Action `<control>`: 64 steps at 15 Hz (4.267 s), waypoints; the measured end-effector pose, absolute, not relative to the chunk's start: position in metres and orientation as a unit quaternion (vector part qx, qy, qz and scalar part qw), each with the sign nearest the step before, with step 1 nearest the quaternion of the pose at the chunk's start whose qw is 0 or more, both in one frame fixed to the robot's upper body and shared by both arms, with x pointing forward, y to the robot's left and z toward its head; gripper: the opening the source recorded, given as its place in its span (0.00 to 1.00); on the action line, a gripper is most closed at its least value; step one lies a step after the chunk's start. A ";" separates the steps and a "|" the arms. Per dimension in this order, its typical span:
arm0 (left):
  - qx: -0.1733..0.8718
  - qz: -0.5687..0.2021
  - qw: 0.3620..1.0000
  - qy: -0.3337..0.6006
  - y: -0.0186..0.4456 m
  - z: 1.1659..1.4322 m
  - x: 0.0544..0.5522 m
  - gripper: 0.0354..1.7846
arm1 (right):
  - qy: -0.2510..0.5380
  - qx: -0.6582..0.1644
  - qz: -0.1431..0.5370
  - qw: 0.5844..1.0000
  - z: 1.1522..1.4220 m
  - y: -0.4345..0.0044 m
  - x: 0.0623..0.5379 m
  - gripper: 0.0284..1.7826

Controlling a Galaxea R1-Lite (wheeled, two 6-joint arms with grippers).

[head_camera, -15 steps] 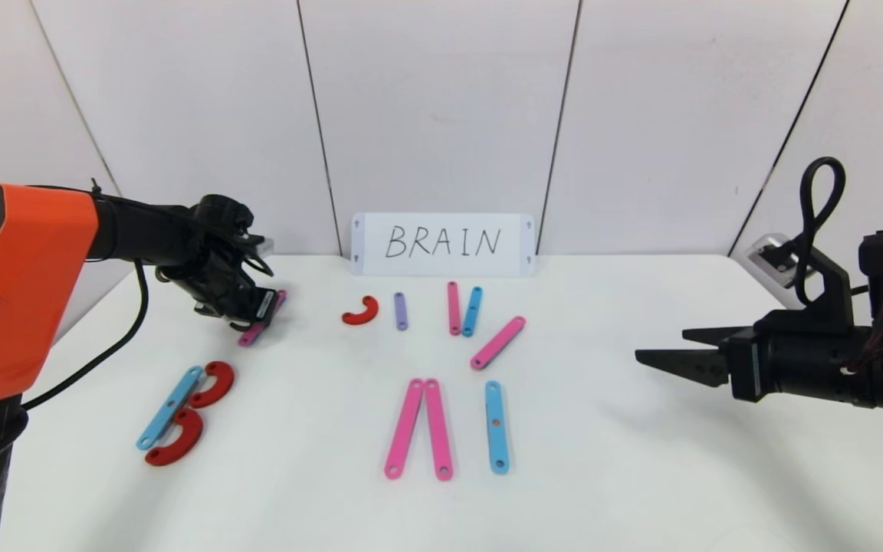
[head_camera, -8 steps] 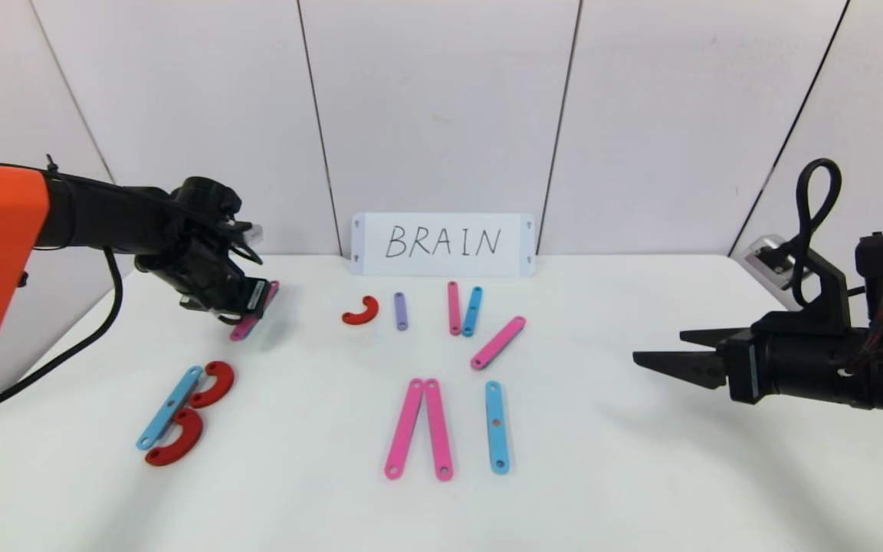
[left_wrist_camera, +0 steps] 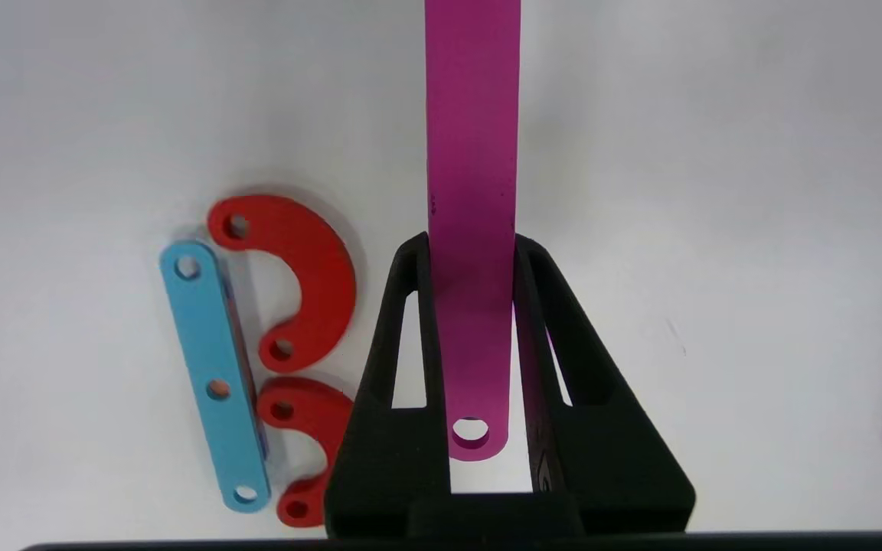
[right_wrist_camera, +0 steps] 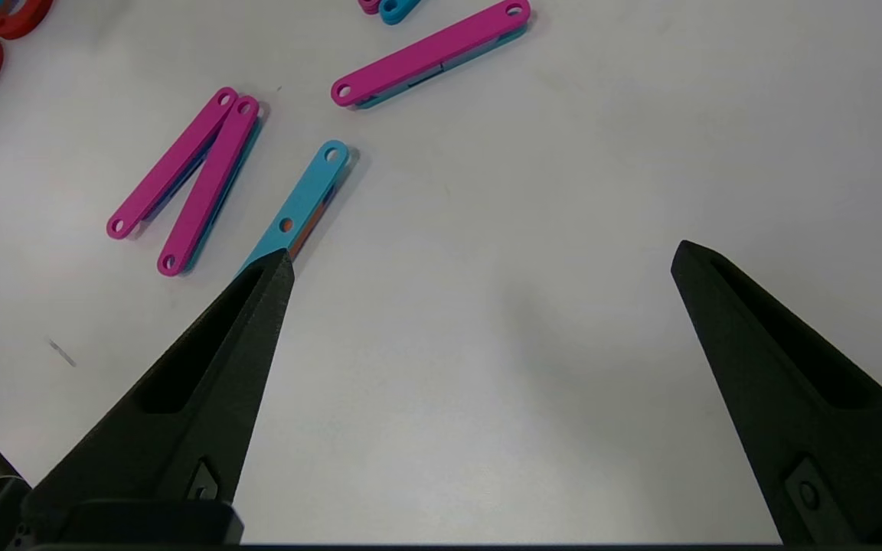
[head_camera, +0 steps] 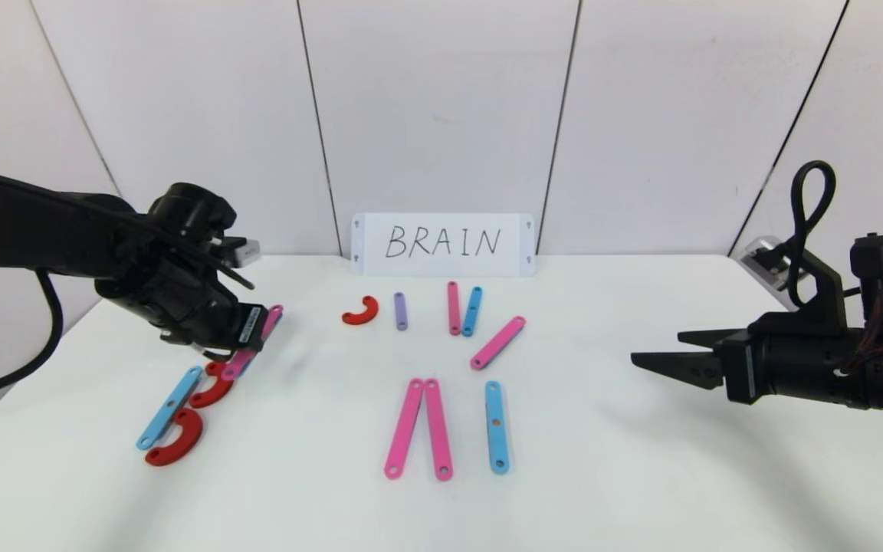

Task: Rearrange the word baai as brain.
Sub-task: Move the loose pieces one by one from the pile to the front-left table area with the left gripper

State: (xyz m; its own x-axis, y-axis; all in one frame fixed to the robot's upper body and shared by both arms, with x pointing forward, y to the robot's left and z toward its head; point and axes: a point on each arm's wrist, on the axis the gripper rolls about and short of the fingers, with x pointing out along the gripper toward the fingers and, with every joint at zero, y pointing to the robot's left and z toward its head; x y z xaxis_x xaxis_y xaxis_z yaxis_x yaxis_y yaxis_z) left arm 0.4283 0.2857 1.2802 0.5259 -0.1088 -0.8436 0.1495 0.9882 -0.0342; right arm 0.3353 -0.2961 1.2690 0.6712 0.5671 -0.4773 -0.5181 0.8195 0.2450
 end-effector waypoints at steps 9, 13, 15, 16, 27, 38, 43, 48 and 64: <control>-0.021 -0.061 0.864 0.500 0.259 1.260 0.382 0.15 | 0.277 0.045 0.297 0.913 1.269 -0.296 0.335 0.97; -0.031 -0.049 0.855 0.515 0.256 1.250 0.382 0.15 | 0.276 0.045 0.297 0.913 1.269 -0.296 0.335 0.97; -0.028 -0.049 0.851 0.523 0.255 1.244 0.384 0.15 | 0.276 0.044 0.297 0.913 1.269 -0.296 0.335 0.97; -0.027 -0.049 0.848 0.526 0.254 1.241 0.384 0.15 | 0.276 0.044 0.297 0.913 1.269 -0.296 0.335 0.97; -0.015 -0.055 0.831 0.553 0.246 1.227 0.382 0.27 | 0.277 0.044 0.297 0.913 1.268 -0.296 0.334 0.97; -0.008 -0.075 0.861 0.503 0.243 1.258 0.388 0.98 | 0.277 0.044 0.299 0.912 1.268 -0.296 0.334 0.97; 0.012 -0.097 0.887 0.451 0.241 1.282 0.404 0.98 | 0.279 0.044 0.298 0.912 1.267 -0.296 0.334 0.97; 0.058 -0.124 0.898 0.418 0.233 1.289 0.438 0.98 | 0.281 0.044 0.299 0.911 1.266 -0.295 0.333 0.97; 0.089 -0.163 0.902 0.389 0.201 1.235 0.539 0.98 | 0.281 0.043 0.298 0.911 1.266 -0.295 0.333 0.97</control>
